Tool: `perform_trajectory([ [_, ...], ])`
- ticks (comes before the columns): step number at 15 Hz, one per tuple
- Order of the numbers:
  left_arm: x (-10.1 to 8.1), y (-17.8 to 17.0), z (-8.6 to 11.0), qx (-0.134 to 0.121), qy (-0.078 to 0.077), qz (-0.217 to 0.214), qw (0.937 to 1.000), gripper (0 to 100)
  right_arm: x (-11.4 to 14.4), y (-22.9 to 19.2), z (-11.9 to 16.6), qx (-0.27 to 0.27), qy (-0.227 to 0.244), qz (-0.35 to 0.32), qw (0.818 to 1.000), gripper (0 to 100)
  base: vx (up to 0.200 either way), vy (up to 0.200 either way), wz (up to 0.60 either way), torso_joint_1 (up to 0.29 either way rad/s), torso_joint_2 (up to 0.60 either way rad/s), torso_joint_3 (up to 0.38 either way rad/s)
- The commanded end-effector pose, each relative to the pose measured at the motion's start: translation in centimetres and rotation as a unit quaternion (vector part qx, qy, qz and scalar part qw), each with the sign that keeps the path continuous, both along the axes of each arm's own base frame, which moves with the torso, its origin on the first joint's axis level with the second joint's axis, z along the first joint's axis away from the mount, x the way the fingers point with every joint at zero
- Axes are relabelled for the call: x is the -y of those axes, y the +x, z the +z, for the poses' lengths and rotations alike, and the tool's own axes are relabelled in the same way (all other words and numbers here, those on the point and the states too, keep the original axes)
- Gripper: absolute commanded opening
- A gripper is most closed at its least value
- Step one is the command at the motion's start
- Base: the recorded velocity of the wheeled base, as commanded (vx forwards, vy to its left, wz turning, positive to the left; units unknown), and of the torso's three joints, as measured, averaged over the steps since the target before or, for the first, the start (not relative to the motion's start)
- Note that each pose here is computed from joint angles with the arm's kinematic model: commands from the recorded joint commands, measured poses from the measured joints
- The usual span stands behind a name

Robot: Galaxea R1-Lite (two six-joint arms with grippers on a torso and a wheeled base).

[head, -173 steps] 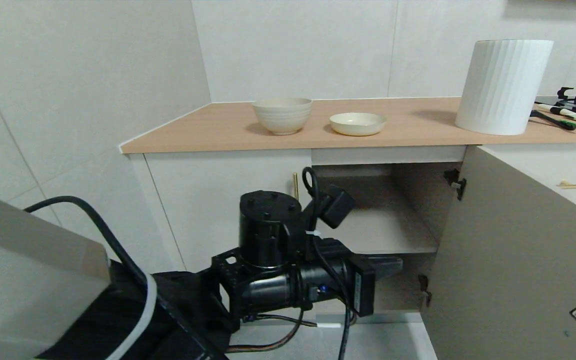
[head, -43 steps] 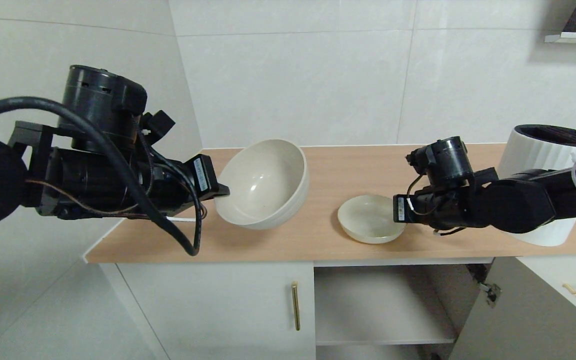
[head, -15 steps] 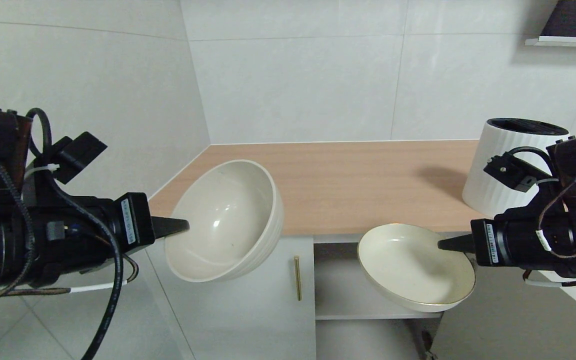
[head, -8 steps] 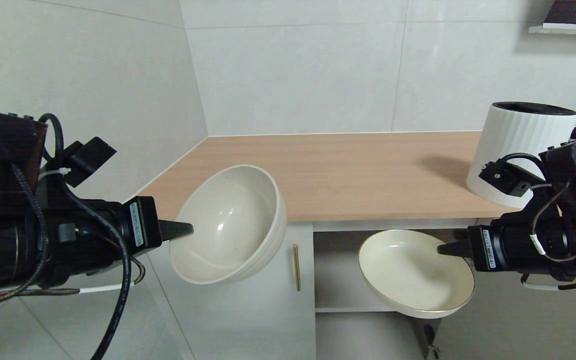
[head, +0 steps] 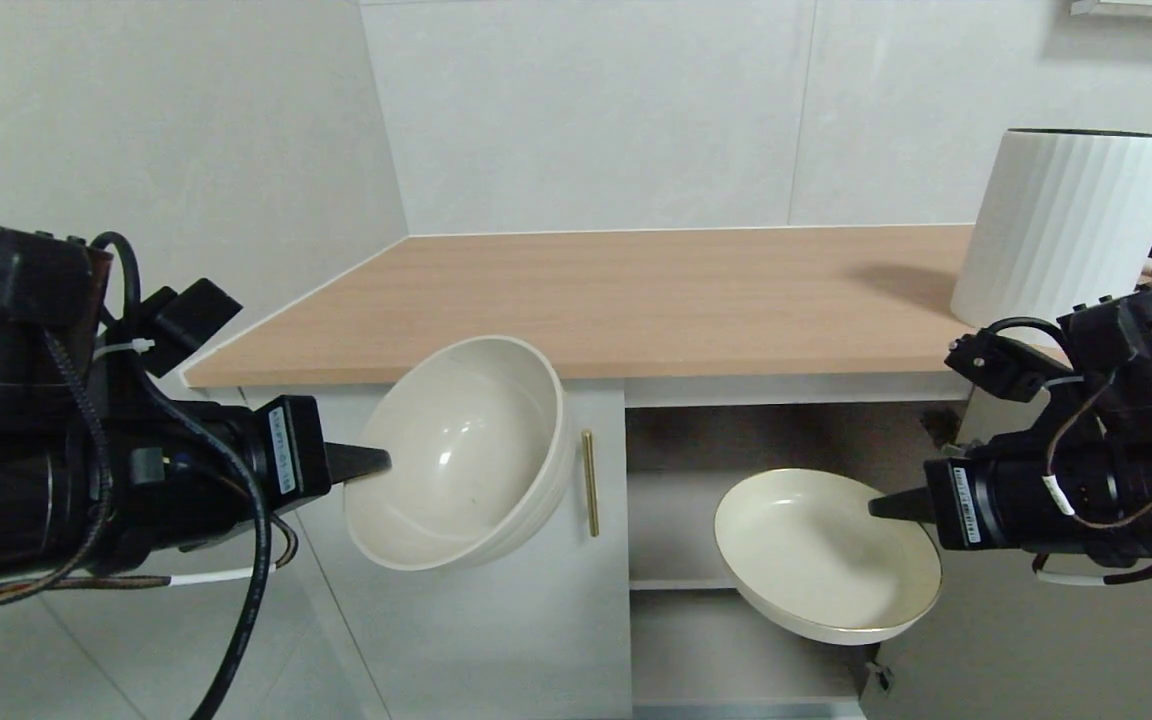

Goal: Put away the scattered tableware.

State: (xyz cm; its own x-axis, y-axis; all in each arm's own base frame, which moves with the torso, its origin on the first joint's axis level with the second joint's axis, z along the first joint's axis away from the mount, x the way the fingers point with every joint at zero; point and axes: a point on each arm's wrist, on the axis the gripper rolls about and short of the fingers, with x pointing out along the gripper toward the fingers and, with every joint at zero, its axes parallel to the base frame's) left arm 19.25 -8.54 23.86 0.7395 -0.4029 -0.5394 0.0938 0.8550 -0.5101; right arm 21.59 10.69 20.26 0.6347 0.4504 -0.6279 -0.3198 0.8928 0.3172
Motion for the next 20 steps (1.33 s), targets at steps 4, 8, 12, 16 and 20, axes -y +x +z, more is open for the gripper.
perform_trajectory([
  [4, 0.1, 0.1, -0.2, -0.003, 0.001, 0.000, 1.0000, 0, -0.1, 0.2, -0.4, -0.004, -0.003, 0.001, 1.000, 0, 0.000, 0.000, 0.00, -0.124, 0.43, 0.303],
  [8, 0.1, 0.1, -0.2, -0.003, 0.001, 0.000, 1.0000, 0, -0.2, 0.2, -0.7, -0.005, -0.011, 0.008, 1.000, 0, 0.000, 0.000, 0.00, -0.025, 0.10, 0.065],
  [12, 0.1, 0.2, -0.2, -0.004, 0.002, -0.001, 1.0000, 0, -1.6, 3.0, -4.2, -0.048, -0.032, 0.010, 0.998, 0, 0.000, 0.000, 0.00, 0.000, 0.00, 0.000],
  [16, 0.3, 0.3, -0.5, -0.010, 0.004, -0.004, 0.9999, 0, -3.7, 8.2, -12.0, -0.098, -0.082, -0.032, 0.991, 0, 0.000, 0.000, 0.00, 0.000, 0.00, 0.000],
  [20, 0.4, 0.5, -0.7, -0.014, 0.006, -0.004, 0.9999, 0, -5.4, 12.6, -17.2, -0.085, -0.080, -0.127, 0.985, 0, 0.000, 0.000, 0.00, 0.000, 0.00, 0.000],
])
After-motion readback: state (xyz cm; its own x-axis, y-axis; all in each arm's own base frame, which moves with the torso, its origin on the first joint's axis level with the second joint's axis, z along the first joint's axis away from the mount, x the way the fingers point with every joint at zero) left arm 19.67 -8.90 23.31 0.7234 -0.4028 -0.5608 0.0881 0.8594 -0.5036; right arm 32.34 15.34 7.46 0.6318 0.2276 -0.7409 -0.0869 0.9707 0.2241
